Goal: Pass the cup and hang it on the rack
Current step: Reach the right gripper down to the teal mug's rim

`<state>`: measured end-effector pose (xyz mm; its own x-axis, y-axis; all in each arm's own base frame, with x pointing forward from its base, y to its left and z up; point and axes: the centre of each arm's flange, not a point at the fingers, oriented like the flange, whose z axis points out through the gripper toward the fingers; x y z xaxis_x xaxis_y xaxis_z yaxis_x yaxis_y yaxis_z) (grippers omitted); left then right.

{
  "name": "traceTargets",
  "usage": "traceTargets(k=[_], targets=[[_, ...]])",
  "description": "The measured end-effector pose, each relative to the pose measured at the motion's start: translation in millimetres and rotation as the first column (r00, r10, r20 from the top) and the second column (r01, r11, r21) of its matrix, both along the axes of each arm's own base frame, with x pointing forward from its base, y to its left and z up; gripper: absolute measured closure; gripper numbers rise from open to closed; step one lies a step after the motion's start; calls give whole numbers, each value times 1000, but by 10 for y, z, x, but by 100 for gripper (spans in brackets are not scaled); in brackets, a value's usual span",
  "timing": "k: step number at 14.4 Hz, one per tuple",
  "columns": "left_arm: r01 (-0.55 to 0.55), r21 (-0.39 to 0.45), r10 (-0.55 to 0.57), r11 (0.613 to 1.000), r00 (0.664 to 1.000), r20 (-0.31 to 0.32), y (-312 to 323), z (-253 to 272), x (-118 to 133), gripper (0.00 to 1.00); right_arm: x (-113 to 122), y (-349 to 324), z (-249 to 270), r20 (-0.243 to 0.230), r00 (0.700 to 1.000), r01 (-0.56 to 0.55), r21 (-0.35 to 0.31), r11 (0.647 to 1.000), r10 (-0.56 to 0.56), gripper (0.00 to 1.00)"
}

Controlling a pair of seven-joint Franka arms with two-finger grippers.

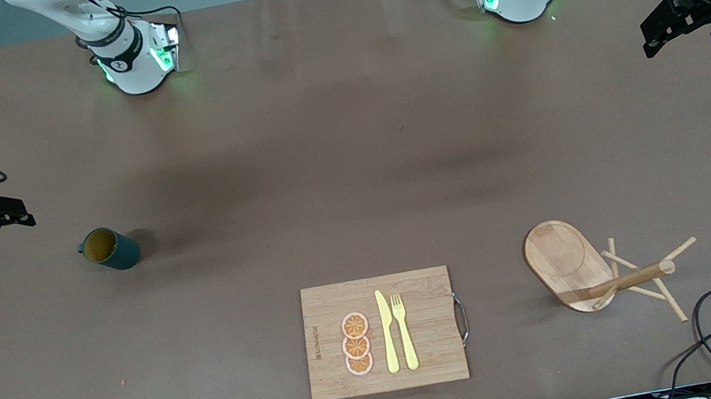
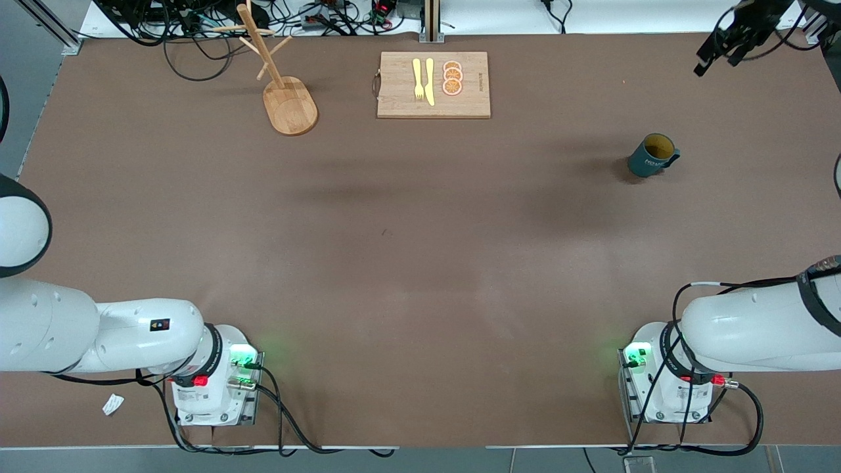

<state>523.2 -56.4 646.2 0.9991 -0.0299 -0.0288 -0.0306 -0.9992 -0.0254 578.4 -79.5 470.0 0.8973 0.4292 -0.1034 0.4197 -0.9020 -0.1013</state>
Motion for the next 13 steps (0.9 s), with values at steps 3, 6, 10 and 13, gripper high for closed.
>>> traceTargets(k=[3,6,10,13], targets=[[0,0,0,1000,1000,0,0,-1,1,0,146,-93,-526,-10,982,-188,31,982,188,0],[0,0,0,1000,1000,0,-1,-2,2,0,217,-209,-1054,13,948,-317,42,947,317,0],[0,0,0,1000,1000,0,0,-2,2,0,97,-215,-1602,59,904,-426,27,904,424,0],[1,0,-1,1000,1000,-1,0,-3,3,0,-57,-189,-1920,77,885,-461,16,887,458,0]])
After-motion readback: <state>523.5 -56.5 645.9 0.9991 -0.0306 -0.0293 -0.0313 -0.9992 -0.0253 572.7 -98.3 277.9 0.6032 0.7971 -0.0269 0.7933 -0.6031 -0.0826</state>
